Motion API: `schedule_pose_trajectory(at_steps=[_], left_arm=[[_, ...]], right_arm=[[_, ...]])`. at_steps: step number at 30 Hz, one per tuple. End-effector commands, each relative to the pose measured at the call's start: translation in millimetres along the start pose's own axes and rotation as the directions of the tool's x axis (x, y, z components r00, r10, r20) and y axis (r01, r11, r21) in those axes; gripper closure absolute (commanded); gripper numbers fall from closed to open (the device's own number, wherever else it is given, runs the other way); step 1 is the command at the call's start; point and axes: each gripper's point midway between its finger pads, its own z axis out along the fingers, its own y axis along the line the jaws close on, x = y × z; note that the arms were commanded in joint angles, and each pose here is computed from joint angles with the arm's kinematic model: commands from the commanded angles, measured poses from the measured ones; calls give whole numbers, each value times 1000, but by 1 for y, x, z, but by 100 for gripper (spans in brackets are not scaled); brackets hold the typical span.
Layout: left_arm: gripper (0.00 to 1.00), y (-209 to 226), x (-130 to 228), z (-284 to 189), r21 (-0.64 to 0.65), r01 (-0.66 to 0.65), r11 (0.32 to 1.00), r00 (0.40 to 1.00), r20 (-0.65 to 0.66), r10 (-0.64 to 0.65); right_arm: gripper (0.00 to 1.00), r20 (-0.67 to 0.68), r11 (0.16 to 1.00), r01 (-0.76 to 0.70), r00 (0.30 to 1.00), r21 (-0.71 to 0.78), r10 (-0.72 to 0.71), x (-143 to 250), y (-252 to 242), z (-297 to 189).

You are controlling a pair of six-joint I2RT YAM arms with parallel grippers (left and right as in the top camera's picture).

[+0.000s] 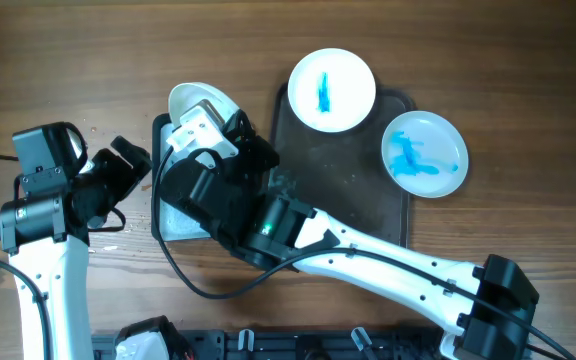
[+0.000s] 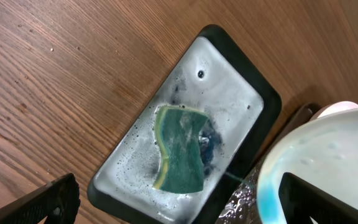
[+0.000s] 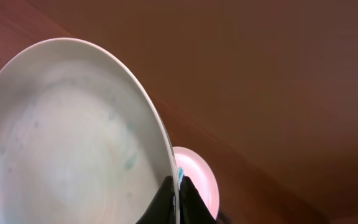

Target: Clean dirty plates on tray and stack at the side

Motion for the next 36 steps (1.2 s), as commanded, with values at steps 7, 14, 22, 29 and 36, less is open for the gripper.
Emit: schedule_pose_trajectory(at_steps=[7, 14, 22, 29, 36], left_arm=[[0, -3, -5, -6, 15, -4, 1000, 1000, 21, 4], [0, -3, -5, -6, 15, -4, 1000, 1000, 21, 4], [0, -3, -5, -6, 15, -4, 1000, 1000, 21, 4], [0, -3, -5, -6, 15, -4, 1000, 1000, 21, 4], [0, -3, -5, -6, 15, -4, 1000, 1000, 21, 4]], right_arm=[[96, 46, 977, 203, 977, 61, -206, -24, -9, -2], [96, 72, 924, 371, 923, 88, -378, -37, -11, -6], [96, 121, 909, 408, 901, 90, -416, -50, 0, -21], [96, 137, 909, 407, 899, 83, -415, -52, 5, -28], [96, 144, 916, 391, 905, 87, -400, -55, 4, -28]])
